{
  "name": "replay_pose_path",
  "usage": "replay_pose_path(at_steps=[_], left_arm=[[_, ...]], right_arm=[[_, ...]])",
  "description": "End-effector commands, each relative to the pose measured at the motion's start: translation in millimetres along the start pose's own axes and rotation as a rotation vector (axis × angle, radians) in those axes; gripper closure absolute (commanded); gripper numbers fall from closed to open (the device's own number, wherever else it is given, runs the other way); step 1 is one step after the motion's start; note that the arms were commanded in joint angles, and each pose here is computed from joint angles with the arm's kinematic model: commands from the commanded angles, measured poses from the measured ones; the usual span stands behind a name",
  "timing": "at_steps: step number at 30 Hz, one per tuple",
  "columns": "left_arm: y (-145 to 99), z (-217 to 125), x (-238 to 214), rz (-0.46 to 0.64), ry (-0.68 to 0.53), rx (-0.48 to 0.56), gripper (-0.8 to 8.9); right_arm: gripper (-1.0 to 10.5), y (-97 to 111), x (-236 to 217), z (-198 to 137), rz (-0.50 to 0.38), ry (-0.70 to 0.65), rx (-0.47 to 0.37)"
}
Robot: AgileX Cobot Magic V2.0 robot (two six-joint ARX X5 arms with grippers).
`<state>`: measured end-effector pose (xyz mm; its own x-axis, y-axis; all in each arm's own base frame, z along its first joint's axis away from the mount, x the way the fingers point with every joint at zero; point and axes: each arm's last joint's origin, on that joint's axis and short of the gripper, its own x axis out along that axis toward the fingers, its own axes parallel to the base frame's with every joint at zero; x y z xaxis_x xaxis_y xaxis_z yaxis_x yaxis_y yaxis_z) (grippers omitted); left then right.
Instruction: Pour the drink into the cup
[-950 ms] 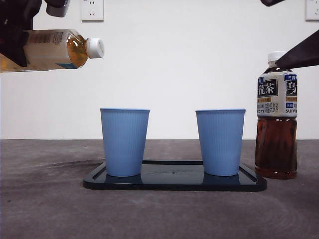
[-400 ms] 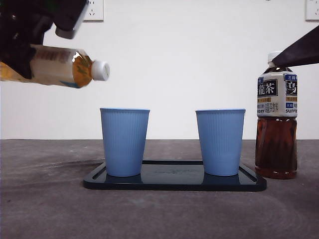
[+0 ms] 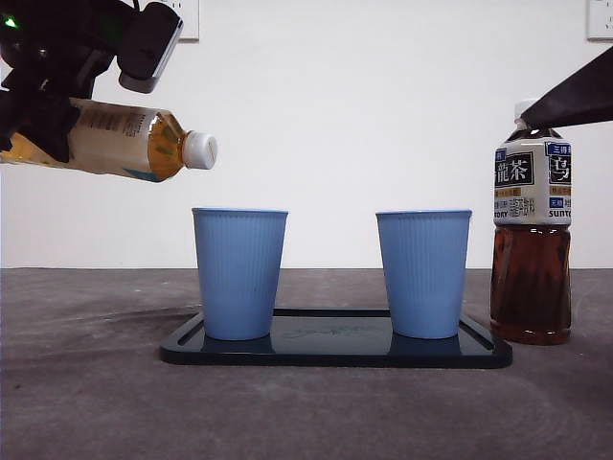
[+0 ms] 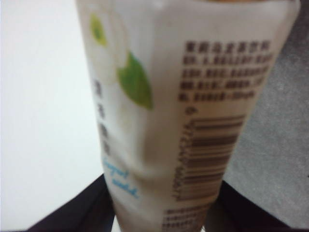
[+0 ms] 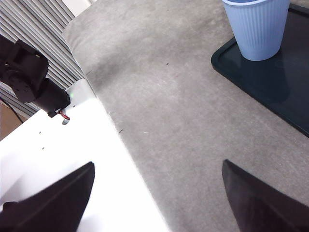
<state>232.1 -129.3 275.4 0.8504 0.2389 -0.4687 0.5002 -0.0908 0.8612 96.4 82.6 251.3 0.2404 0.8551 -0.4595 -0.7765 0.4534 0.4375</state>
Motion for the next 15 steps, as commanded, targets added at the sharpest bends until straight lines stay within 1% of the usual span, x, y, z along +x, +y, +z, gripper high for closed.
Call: replay_pose_path(at_steps=[1, 15], left_arm=[[12.3, 2.1, -4.8, 0.052, -0.007, -0.039, 6.63], [12.4, 2.1, -4.8, 0.052, -0.007, -0.048, 6.62]], right_arm=[[5.3, 2.6, -1.2, 4.6, 0.008, -0.011, -0.025], [5.3, 2.6, -1.2, 4.6, 0.008, -0.011, -0.025]])
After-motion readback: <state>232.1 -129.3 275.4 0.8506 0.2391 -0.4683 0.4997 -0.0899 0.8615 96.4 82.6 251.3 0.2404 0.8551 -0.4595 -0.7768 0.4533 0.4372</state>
